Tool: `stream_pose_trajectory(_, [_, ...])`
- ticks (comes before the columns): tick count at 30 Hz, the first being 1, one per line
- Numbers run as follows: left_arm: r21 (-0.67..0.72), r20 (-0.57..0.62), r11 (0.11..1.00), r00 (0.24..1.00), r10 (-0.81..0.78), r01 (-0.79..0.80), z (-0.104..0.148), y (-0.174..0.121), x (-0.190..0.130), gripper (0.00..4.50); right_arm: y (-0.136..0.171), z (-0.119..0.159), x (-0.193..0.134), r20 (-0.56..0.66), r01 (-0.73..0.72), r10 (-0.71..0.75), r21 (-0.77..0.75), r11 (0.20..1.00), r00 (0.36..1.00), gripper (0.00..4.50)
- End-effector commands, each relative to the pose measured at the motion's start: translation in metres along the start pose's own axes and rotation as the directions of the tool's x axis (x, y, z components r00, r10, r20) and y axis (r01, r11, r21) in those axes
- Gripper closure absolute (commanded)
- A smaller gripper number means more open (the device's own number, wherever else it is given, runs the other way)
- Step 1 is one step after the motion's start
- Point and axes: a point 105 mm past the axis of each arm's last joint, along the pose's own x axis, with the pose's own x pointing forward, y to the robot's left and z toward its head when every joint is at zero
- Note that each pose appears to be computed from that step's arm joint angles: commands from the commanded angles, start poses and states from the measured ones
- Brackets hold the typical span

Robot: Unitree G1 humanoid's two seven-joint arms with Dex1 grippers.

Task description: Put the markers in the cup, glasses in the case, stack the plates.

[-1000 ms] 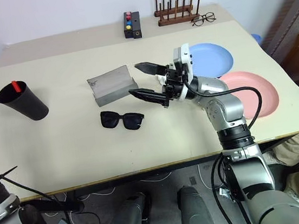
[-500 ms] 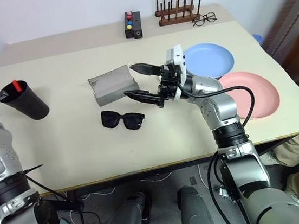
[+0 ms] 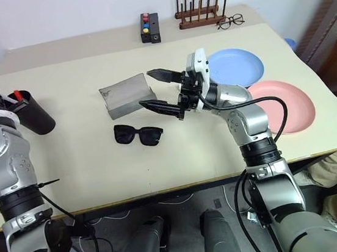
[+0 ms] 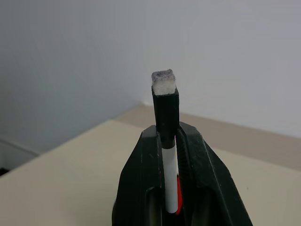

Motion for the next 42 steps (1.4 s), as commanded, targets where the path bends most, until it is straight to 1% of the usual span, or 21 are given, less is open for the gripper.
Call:
stream_pose_trajectory(1, [-0.009,0.062,1.000,0.998,-0.013,0.013,0.021,-0.005,0.000,4.48,-0.006,0.007,0.001,0.004,0.024,-0.024,-0.046,0.999,1.000,0.00])
stream_pose_trajectory(7, [-0.021,0.051,1.000,0.998,-0.022,0.023,0.020,-0.009,-0.003,4.48,-0.012,-0.005,-0.002,-0.052,0.056,-0.060,-0.070,0.996,0.997,0.00])
stream_pose_trajectory(18, [-0.033,0.034,0.999,0.999,-0.022,0.023,0.017,-0.009,-0.006,4.48,-0.012,-0.008,-0.003,-0.057,0.053,-0.057,-0.070,0.996,0.997,0.00])
stream_pose_trajectory(22, [-0.032,0.027,0.999,0.999,-0.019,0.020,0.016,-0.009,-0.007,2.72,-0.012,-0.008,-0.003,-0.055,0.052,-0.056,-0.069,0.996,0.997,0.00])
stream_pose_trajectory(27, [-0.040,0.031,0.999,0.999,-0.021,0.022,0.017,-0.009,-0.009,0.15,-0.014,-0.008,-0.003,-0.055,0.055,-0.058,-0.067,0.996,0.997,0.00])
stream_pose_trajectory(28, [-0.049,0.039,0.998,0.999,-0.031,0.033,0.019,-0.011,-0.010,0.06,-0.014,-0.008,-0.003,-0.055,0.055,-0.058,-0.067,0.996,0.997,0.00])
stream_pose_trajectory(33, [-0.099,0.089,0.988,0.990,-0.113,0.122,0.034,-0.022,-0.011,0.06,-0.015,-0.009,-0.005,-0.062,0.062,-0.066,-0.068,0.996,0.996,0.00])
stream_pose_trajectory(35, [-0.139,0.114,0.965,0.972,-0.206,0.221,0.042,-0.034,-0.014,0.06,-0.016,-0.010,-0.008,-0.068,0.068,-0.073,-0.069,0.995,0.995,0.00])
stream_pose_trajectory(38, [-0.155,0.128,0.919,0.930,-0.344,0.361,0.052,-0.053,-0.017,0.06,-0.017,-0.012,-0.011,-0.077,0.079,-0.084,-0.073,0.994,0.993,0.00])
stream_pose_trajectory(39, [-0.163,0.119,0.878,0.892,-0.436,0.450,0.055,-0.065,-0.020,0.06,-0.018,-0.013,-0.013,-0.080,0.084,-0.090,-0.075,0.994,0.993,0.00])
stream_pose_trajectory(41, [-0.099,0.048,0.746,0.752,-0.658,0.659,0.054,-0.097,-0.035,0.06,-0.019,-0.014,-0.017,-0.090,0.100,-0.108,-0.083,0.991,0.990,0.00])
stream_pose_trajectory(42, [-0.064,-0.005,0.684,0.685,-0.728,0.727,0.050,-0.106,-0.042,0.06,-0.020,-0.014,-0.018,-0.093,0.108,-0.116,-0.085,0.991,0.989,0.00])
